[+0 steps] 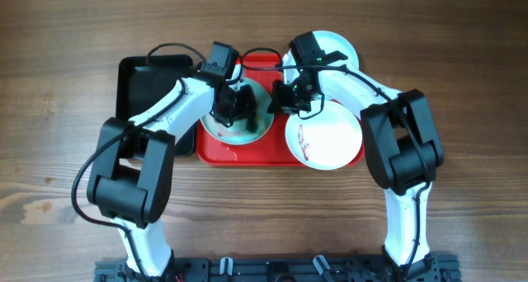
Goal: Clean dirty plates on tray and stack at the side
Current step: 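Continue scrubbing the plate's sauce smear with the left-held sponge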
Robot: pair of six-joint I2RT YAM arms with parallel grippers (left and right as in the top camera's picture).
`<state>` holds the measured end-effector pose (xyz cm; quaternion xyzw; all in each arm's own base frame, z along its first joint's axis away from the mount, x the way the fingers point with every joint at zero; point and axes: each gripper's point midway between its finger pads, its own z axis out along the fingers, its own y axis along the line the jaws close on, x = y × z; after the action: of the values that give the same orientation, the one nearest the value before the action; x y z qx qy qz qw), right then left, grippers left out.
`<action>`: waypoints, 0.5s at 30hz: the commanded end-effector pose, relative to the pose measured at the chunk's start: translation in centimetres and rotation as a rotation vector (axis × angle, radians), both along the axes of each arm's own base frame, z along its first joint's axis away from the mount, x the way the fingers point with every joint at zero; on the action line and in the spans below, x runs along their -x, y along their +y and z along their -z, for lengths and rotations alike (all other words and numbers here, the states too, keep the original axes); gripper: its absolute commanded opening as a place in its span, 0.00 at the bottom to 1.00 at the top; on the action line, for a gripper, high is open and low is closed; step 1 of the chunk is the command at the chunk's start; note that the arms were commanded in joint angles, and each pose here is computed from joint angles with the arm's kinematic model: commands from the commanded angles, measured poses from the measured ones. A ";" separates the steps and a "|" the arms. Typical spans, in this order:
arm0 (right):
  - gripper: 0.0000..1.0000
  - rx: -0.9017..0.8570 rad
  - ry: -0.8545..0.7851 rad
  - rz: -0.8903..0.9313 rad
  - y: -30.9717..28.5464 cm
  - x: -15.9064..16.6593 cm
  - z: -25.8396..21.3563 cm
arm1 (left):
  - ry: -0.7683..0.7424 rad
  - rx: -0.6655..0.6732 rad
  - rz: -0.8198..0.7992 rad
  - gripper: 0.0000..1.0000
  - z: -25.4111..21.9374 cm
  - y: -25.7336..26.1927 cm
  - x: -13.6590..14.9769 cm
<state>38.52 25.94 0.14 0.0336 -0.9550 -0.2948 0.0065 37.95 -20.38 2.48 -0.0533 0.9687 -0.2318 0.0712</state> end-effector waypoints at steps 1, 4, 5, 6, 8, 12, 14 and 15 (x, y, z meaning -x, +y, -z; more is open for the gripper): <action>0.04 0.016 0.038 0.007 -0.2 0.5 1.6 | -0.083 -0.028 -0.004 0.04 0.3 -0.1 -1.7; 0.04 0.019 0.035 0.008 -0.3 0.4 1.6 | -0.145 -0.189 -0.139 0.04 0.8 3.0 -3.6; 0.04 0.018 0.033 0.008 -0.3 0.4 1.6 | -0.171 -0.282 -0.204 0.04 1.0 4.8 -4.2; 0.04 0.018 0.033 0.008 -0.3 0.4 1.6 | -0.184 -0.340 -0.245 0.04 1.1 6.0 -4.5; 0.04 0.018 0.033 0.008 -0.3 0.3 1.6 | -0.189 -0.424 -0.310 0.04 1.2 7.8 -4.5; 0.05 0.017 0.029 0.008 -0.2 0.3 1.6 | -0.113 -0.520 -0.387 0.04 1.8 9.9 -2.5; 0.05 0.017 0.029 0.008 -0.2 0.3 1.6 | -0.031 -0.540 -0.377 0.04 2.3 10.2 -0.6; 0.05 0.017 0.029 0.008 -0.2 0.3 1.6 | 0.014 -0.536 -0.359 0.04 2.6 10.1 0.4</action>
<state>38.65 26.00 0.18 0.0316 -0.9546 -0.2961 0.0044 39.86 -12.36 1.16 -0.1743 0.9732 -0.0137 0.1495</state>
